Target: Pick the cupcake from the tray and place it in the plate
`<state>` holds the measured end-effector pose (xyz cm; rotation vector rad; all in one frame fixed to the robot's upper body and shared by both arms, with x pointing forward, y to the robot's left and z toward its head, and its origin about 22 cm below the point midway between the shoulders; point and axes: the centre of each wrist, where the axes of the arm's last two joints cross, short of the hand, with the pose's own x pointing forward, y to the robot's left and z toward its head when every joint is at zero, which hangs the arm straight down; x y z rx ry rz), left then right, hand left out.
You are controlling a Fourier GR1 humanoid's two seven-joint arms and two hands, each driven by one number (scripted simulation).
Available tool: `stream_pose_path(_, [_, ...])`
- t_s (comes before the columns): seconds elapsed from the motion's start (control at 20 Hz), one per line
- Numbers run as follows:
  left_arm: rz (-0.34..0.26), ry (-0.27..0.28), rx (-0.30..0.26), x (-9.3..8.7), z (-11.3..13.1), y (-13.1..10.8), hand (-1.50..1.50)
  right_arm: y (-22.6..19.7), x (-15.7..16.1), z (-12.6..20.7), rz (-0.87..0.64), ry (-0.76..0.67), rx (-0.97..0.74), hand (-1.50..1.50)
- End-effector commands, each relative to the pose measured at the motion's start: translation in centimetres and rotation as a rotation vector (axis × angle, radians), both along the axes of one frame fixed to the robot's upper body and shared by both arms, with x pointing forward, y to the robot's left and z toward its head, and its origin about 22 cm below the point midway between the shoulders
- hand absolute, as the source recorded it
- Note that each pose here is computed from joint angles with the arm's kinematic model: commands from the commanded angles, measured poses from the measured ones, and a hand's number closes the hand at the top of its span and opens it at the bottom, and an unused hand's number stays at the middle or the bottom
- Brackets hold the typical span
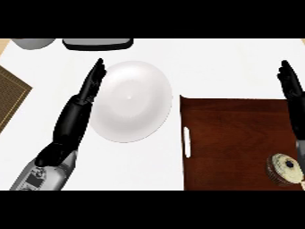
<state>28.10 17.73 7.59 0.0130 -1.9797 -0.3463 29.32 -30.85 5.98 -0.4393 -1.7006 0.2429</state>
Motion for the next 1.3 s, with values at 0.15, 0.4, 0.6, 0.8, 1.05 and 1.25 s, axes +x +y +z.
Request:
stream_pose_path(0.15, [0.242, 0.301, -0.003, 0.1, -3.3, 5.9, 0.00, -4.1, -1.3, 0.8, 0.114, 0.156, 0.306, 1.50])
stream_pose_path(0.4, [0.368, 0.523, -0.030, -1.3, -5.7, 10.7, 0.00, -11.6, -5.0, 0.8, -0.205, 0.201, -0.002, -1.50])
stream_pose_path(0.6, [0.355, 0.543, -0.070, -0.7, -5.9, 11.3, 0.00, -11.2, -10.4, -3.2, -0.077, 0.162, 0.242, -1.50])
stream_pose_path(0.8, [0.326, 0.557, -0.048, -0.8, -5.9, 11.0, 0.00, -14.4, -13.2, -2.9, 0.078, 0.285, 0.092, -1.50])
stream_pose_path(1.05, [0.319, 0.566, -0.056, -0.4, -5.3, 11.0, 0.00, -13.3, -12.7, 0.7, 0.158, 0.383, -0.040, -1.50])
stream_pose_path(1.25, [0.321, 0.559, -0.056, -0.9, -5.8, 11.7, 0.00, -14.8, -13.5, 2.1, 0.153, 0.410, -0.095, -1.50])
